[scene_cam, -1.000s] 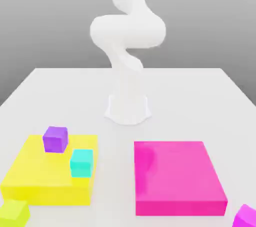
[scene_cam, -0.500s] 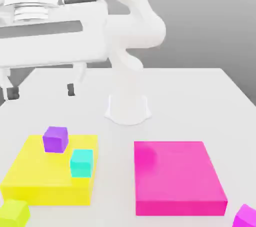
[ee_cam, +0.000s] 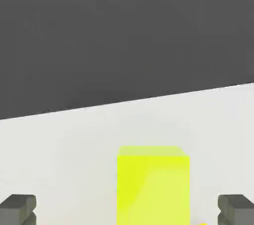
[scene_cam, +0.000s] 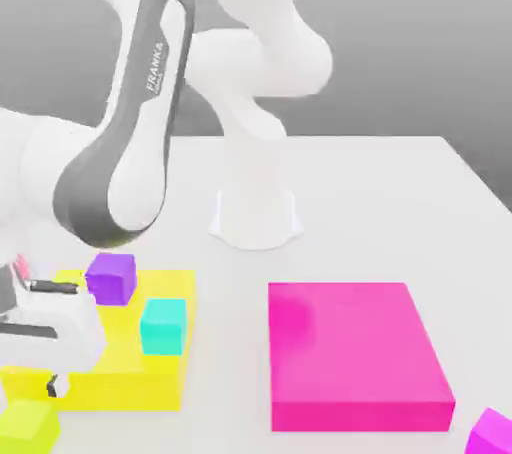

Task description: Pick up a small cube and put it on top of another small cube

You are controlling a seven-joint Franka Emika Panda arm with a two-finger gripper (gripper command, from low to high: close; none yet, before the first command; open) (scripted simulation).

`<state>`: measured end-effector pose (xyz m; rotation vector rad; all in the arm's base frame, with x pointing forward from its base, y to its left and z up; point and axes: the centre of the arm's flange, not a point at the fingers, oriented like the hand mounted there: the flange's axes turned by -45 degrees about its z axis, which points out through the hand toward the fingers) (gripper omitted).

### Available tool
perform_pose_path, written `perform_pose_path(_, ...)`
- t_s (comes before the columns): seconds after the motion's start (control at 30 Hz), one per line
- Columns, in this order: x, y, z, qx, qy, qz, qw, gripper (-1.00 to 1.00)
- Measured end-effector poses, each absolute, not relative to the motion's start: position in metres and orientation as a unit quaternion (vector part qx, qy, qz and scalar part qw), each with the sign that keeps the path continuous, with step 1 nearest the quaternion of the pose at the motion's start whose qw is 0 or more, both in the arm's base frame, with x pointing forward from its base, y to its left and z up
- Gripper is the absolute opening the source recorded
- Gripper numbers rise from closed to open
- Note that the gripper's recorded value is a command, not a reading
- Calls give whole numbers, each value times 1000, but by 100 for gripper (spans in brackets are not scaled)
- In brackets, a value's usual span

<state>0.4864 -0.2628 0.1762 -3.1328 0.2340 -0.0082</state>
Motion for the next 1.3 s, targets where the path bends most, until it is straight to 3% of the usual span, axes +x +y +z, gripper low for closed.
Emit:
perform_pose_path(0.07, 485, -264, 145, -997, 75, -1, 0, 0)
perform_pose_path(0.1, 484, -264, 135, -997, 75, 0, 0, -100)
perform_pose_path(0.3, 484, -264, 130, -997, 75, 0, 0, -100)
perform_pose_path(0.47, 484, -262, 186, -997, 77, 0, 2, -100)
perform_pose_path(0.67, 464, -218, 232, -992, 123, 1, 36, -100)
perform_pose_path(0.8, 447, -185, 260, -988, 150, 2, 46, -100)
perform_pose_path(0.93, 426, -152, 286, -984, 173, 4, 40, -100)
perform_pose_path(1.1, 392, -121, 313, -978, 210, 1, 11, -100)
perform_pose_path(1.27, 385, -115, 264, -976, 218, 0, 1, -100)
perform_pose_path(1.3, 385, -115, 256, -976, 218, 0, 1, 100)
